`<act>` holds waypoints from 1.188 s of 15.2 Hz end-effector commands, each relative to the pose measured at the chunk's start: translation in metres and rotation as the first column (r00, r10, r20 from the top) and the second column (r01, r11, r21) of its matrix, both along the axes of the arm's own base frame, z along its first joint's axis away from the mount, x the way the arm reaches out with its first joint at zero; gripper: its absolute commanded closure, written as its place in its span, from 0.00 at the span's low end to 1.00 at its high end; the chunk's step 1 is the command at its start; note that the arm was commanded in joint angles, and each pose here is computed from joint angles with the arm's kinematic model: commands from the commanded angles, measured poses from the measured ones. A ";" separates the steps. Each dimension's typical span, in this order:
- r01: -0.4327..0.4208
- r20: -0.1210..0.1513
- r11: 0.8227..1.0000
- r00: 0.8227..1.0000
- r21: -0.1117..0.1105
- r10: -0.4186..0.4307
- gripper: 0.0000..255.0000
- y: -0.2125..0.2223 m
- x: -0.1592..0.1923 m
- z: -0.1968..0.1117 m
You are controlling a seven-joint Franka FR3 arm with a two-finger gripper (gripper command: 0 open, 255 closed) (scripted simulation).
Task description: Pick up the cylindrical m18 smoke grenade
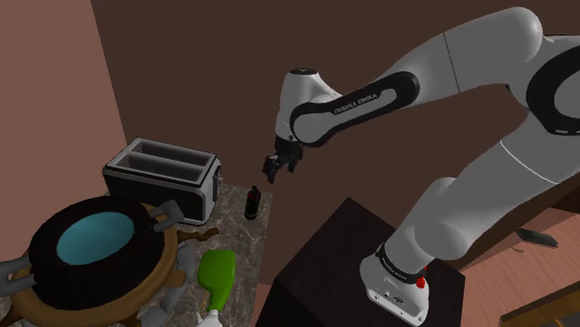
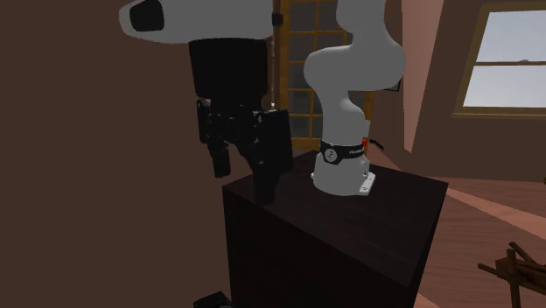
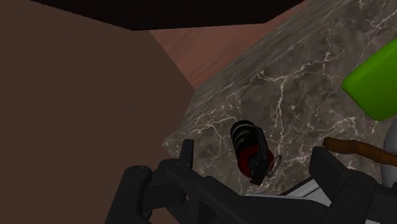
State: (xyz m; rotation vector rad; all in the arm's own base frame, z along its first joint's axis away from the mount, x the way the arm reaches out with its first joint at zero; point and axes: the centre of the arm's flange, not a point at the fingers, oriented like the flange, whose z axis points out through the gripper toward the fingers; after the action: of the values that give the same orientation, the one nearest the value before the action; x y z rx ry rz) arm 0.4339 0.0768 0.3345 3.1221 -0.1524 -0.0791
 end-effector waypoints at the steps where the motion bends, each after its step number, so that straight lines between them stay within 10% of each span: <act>1: 0.006 0.013 1.000 1.000 0.003 -0.006 0.00 0.009 0.013 -0.021; 18: 0.025 0.052 1.000 0.998 0.009 -0.025 0.00 0.031 0.062 -0.130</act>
State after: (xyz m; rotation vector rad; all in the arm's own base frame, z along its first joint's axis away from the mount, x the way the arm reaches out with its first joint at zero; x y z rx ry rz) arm 0.4959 0.1081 0.2055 3.1322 -0.1926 0.0002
